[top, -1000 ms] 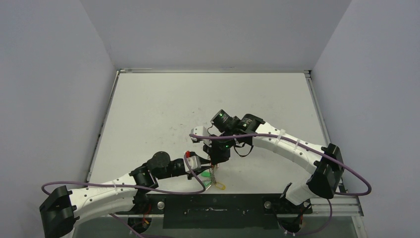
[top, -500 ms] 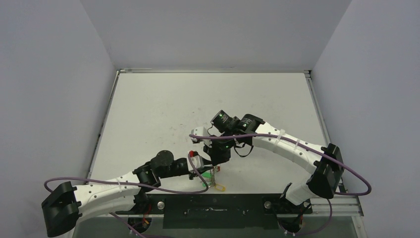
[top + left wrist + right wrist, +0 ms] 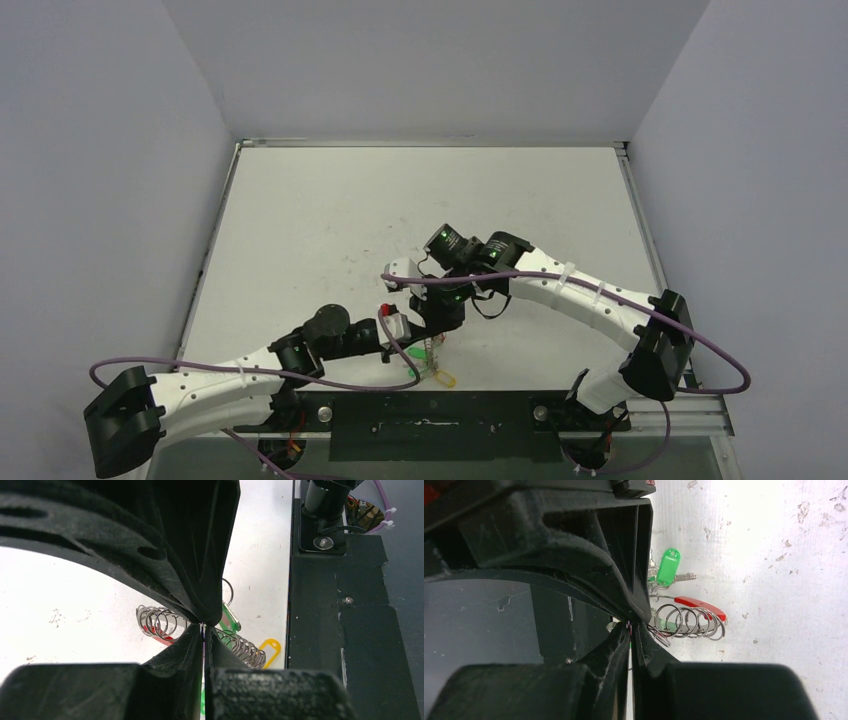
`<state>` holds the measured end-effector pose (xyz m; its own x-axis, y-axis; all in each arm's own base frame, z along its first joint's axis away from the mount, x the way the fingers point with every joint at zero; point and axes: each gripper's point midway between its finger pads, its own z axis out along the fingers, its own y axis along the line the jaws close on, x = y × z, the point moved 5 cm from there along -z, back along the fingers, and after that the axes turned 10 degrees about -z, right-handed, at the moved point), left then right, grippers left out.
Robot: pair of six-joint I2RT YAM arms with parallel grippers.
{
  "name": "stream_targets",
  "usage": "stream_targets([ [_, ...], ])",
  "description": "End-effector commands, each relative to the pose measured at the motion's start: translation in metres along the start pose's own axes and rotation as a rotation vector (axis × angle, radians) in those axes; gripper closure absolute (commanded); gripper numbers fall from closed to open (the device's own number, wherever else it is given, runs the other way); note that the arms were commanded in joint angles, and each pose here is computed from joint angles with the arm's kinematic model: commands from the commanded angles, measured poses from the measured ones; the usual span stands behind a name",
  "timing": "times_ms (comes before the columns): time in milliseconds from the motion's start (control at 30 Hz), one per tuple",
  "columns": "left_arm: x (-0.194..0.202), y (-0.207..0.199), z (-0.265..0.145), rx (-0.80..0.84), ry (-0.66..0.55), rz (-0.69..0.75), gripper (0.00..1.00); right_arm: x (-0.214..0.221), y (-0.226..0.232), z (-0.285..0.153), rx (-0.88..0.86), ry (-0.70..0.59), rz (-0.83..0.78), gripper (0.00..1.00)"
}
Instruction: Put the keys on the keyring
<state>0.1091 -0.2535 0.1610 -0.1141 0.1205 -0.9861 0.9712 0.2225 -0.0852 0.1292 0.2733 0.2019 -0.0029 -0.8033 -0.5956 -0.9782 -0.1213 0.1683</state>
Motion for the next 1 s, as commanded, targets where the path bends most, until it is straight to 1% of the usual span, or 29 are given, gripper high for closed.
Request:
stream_targets([
  [0, -0.031, -0.005, -0.004, 0.013, -0.179, 0.014, 1.00, -0.028, -0.010, -0.011, 0.095, -0.131, -0.073, 0.91],
  [133, -0.031, -0.004, -0.010, -0.011, -0.235, 0.009, 1.00, -0.033, -0.010, -0.020, 0.146, -0.201, -0.090, 0.64],
  [167, -0.031, -0.004, -0.011, -0.015, -0.250, 0.009, 1.00, -0.033, -0.010, -0.022, 0.157, -0.216, -0.089, 0.60],
  [233, -0.031, -0.003, -0.013, -0.020, -0.282, 0.015, 1.00, -0.035, -0.008, -0.027, 0.177, -0.251, -0.088, 0.56],
  [400, -0.033, -0.001, -0.018, -0.042, -0.361, 0.047, 1.00, -0.031, -0.006, -0.036, 0.225, -0.294, -0.048, 0.54],
  [533, -0.036, 0.000, -0.022, -0.058, -0.402, 0.081, 1.00, -0.025, -0.003, -0.041, 0.256, -0.336, 0.028, 0.54],
  [633, -0.037, 0.001, -0.024, -0.068, -0.425, 0.097, 1.00, -0.024, 0.002, -0.044, 0.278, -0.405, 0.095, 0.47],
  [733, -0.038, 0.002, -0.024, -0.077, -0.422, 0.101, 1.00, -0.023, 0.007, -0.044, 0.288, -0.469, 0.164, 0.46],
  [800, -0.037, 0.002, -0.024, -0.077, -0.417, 0.102, 1.00, -0.021, 0.008, -0.042, 0.287, -0.489, 0.195, 0.49],
  [900, -0.036, 0.002, -0.025, -0.077, -0.414, 0.101, 1.00, -0.017, 0.008, -0.037, 0.283, -0.479, 0.230, 0.56],
  [967, -0.036, 0.002, -0.025, -0.077, -0.412, 0.100, 1.00, -0.016, 0.006, -0.033, 0.279, -0.465, 0.246, 0.64],
])
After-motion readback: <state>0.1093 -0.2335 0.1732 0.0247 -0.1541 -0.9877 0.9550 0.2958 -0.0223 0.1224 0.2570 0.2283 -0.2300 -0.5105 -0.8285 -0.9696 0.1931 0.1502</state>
